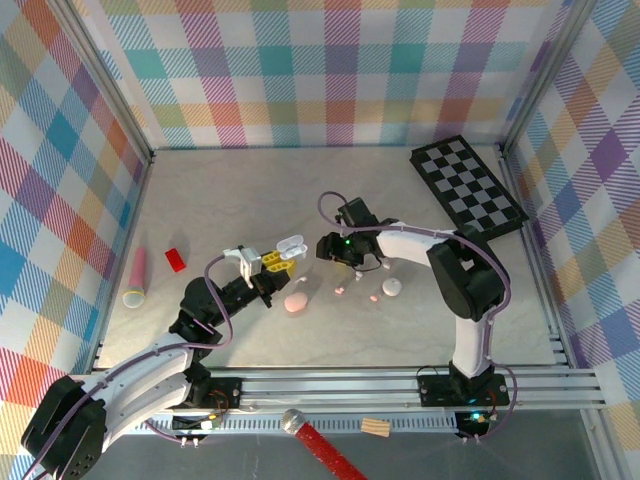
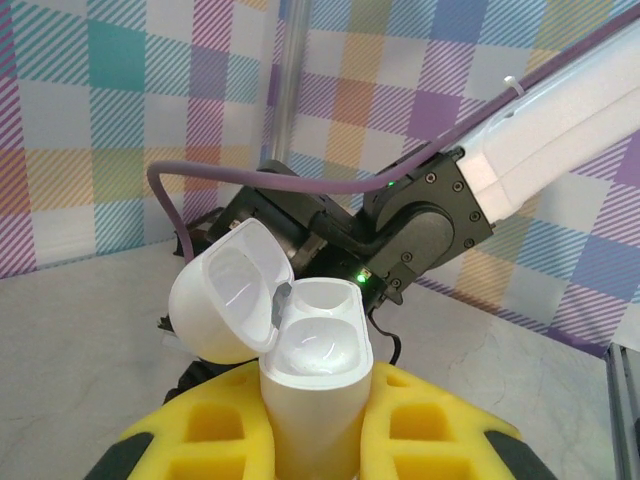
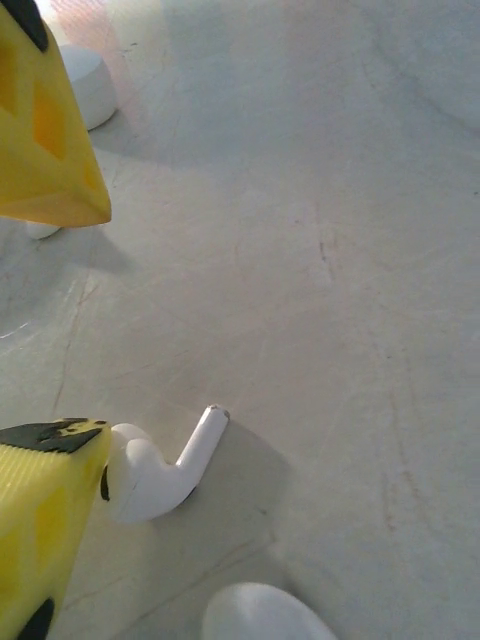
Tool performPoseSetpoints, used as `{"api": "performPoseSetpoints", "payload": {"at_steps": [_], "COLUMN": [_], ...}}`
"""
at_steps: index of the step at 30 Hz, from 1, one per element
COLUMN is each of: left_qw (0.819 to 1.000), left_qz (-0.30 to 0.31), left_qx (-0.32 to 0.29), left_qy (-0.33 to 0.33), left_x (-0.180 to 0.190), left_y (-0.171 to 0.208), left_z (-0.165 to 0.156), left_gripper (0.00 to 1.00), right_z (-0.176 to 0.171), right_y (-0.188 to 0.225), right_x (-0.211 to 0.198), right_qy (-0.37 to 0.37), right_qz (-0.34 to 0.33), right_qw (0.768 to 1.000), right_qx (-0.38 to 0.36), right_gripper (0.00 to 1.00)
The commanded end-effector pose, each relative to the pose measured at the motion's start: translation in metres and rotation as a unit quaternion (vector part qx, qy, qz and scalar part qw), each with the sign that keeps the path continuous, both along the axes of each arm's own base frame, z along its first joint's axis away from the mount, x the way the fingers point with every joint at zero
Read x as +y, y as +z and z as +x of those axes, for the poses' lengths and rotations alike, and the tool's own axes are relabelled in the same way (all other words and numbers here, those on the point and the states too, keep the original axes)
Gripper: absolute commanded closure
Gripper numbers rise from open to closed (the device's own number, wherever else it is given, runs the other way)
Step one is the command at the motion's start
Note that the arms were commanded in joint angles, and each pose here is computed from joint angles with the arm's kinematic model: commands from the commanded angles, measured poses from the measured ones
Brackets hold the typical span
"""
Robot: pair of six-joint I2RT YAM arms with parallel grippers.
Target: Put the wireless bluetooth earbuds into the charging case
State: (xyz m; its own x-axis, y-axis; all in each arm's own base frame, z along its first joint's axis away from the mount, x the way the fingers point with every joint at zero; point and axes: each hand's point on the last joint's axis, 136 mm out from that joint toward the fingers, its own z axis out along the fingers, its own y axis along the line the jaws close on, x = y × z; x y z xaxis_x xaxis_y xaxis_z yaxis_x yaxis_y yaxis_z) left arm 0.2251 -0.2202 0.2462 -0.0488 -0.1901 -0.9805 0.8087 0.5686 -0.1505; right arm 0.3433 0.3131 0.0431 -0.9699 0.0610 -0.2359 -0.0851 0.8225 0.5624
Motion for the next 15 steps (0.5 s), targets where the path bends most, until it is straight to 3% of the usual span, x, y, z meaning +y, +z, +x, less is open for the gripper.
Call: {"api": "performPoseSetpoints", "payload": {"at_steps": [1,9,15], "left_qw": [1.000,1.000,0.999], "left_qz": [-0.007,-0.003,0.004], "left_qx": [-0.029,-0.030,-0.031], "left_qy": [-0.008,-0.008,-0.016], "left_x": [-0.001,-0.002,-0.005], "left_y": [0.017,0.014,0.012], "left_z": [-0.002,-0.001,-0.001], "left_gripper": [1.00,1.00,1.00], "right_z": [0.007,0.008,0.009], "right_y": [0.005,0.029,0.019], "right_x": [-0.003,-0.032,-0.040], "right_qy": [0.002,-0.083,-0.141], "right_qz": [-0.009,0.005,0.054], "right_qw": [1.000,0.994,0.988], "right_qx": [-0.017,-0.069,-0.031], "right_gripper": [0.46,0.48,0.52]}}
